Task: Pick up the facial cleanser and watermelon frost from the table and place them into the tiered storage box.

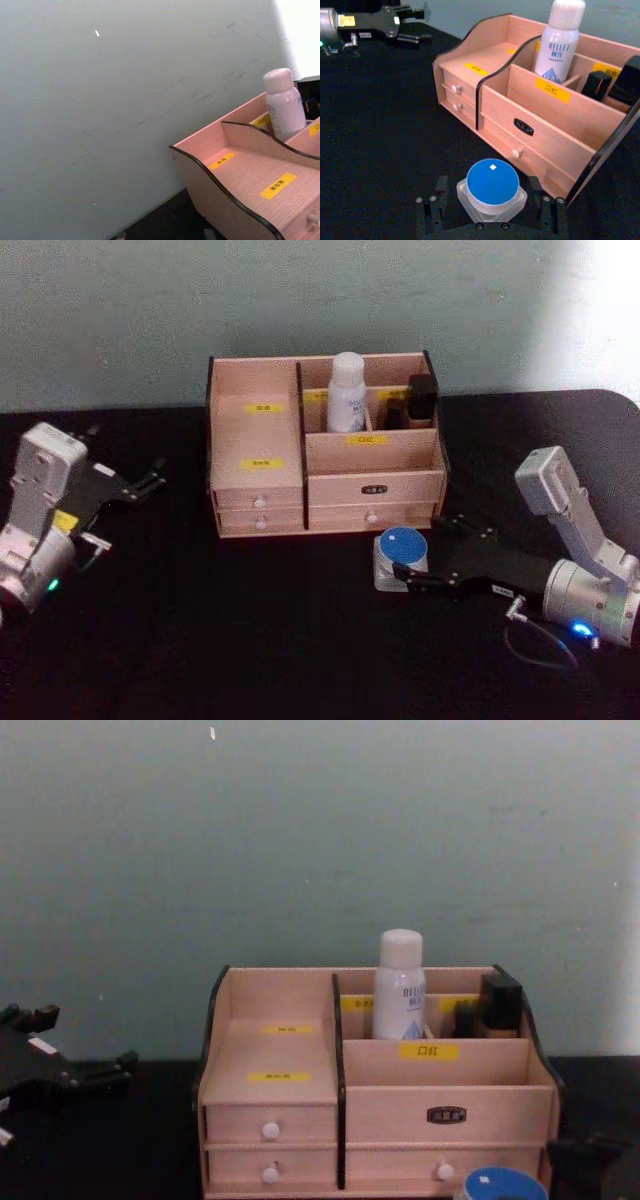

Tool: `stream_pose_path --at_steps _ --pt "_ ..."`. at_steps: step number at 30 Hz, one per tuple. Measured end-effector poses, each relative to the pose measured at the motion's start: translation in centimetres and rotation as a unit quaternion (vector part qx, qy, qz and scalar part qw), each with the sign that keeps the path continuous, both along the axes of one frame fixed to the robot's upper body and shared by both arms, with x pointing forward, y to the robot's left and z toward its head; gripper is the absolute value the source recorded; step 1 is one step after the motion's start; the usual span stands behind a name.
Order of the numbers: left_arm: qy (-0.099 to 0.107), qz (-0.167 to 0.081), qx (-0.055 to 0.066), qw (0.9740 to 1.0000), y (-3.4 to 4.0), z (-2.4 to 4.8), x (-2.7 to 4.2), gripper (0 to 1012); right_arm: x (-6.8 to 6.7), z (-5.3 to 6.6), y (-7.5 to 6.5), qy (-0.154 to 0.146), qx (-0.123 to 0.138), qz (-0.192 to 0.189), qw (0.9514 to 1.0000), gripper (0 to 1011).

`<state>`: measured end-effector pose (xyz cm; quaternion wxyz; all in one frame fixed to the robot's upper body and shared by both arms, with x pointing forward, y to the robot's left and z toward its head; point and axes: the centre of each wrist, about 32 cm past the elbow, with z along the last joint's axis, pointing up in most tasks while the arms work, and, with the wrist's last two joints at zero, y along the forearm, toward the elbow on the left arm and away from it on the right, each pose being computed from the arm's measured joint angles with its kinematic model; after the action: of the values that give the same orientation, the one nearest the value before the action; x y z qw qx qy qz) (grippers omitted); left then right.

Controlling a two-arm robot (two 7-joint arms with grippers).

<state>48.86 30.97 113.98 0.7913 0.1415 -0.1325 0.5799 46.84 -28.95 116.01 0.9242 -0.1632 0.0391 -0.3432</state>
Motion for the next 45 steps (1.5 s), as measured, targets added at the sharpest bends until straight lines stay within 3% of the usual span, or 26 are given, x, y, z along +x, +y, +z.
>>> stream_pose_path --at_steps 22,45 --pt "0.0 0.0 0.0 1.0 0.0 0.0 0.0 1001 0.0 -1.2 0.0 0.021 -0.012 -0.007 0.9997 1000" --pt "0.0 0.0 0.0 1.0 0.0 0.0 0.0 1001 1.7 -1.6 0.9 0.024 -0.004 -0.011 0.9996 1000"
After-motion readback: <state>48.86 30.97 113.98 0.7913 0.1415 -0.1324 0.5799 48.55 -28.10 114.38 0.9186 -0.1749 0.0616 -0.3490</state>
